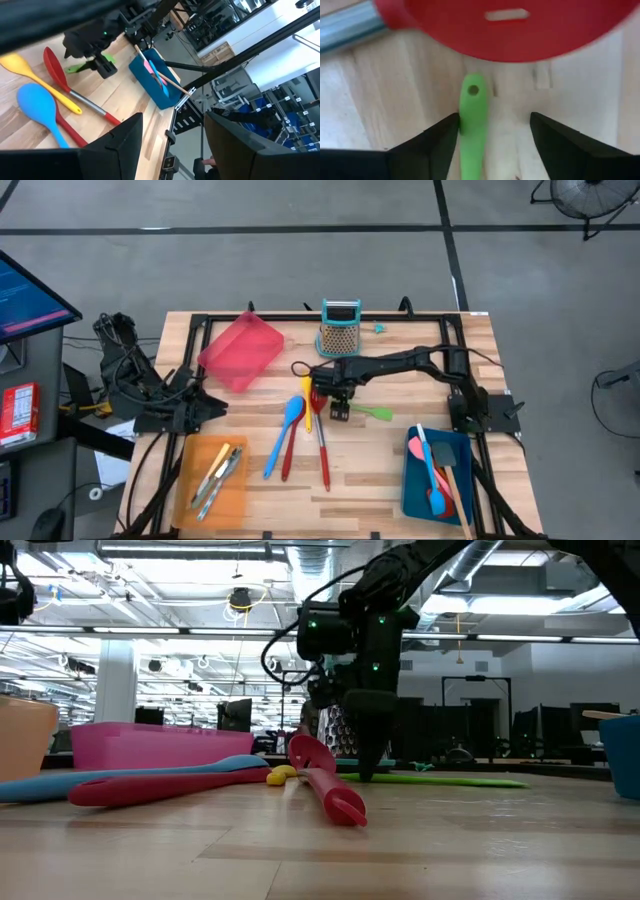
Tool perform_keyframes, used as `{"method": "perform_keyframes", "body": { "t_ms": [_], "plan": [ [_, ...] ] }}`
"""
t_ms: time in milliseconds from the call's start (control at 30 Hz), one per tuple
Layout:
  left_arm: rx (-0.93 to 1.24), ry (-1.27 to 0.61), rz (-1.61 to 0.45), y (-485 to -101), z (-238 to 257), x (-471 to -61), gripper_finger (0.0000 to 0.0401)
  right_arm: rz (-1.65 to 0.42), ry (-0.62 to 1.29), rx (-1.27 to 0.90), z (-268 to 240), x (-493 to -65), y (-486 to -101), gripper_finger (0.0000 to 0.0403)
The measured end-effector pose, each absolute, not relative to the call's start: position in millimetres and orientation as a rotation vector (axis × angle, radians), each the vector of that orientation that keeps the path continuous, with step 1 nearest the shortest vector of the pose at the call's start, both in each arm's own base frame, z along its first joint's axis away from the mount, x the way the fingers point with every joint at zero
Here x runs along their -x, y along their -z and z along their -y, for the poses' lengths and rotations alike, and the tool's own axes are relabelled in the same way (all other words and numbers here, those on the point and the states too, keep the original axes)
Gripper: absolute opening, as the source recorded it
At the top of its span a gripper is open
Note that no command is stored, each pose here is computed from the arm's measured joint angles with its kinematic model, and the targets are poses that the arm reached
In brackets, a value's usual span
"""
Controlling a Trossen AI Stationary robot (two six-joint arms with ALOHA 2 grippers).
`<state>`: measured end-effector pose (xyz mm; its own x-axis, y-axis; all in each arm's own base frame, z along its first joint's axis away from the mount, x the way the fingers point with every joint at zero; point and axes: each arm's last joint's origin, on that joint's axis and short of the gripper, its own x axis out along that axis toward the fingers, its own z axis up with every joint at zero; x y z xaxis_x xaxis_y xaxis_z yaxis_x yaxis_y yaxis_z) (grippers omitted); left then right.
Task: Pick & Place Kitchen Items
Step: Put the green spatula into the blue bin
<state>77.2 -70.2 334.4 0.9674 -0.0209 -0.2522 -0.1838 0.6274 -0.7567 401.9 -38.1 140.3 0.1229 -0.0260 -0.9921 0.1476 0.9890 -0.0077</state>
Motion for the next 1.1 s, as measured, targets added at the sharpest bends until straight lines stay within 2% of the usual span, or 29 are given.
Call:
{"method": "perform_keyframes", "body": {
  "t_ms": [233, 367, 700, 900, 1100],
  "plan": [
    [0.891, -0.094, -0.246, -335, 70, -77, 0.0195, -1.442, 0.082, -0.191, 48, -400, -141, 0.0108],
    [0.891, -0.094, -0.246, -335, 70, -77, 0.0195, -1.433, 0.068, -0.183, 46, -401, -141, 0.0068],
    [0.896, -0.093, -0.243, -335, 70, -77, 0.0195, -1.432, 0.065, -0.188, 46, -399, -148, 0.0055],
    [0.896, -0.093, -0.243, -335, 70, -77, 0.0195, -1.403, 0.041, -0.202, 42, -394, -168, 0.0053],
    [0.895, -0.094, -0.243, -335, 70, -77, 0.0195, -1.262, 0.018, -0.226, 40, -389, -208, 0.0051]
  ]
}}
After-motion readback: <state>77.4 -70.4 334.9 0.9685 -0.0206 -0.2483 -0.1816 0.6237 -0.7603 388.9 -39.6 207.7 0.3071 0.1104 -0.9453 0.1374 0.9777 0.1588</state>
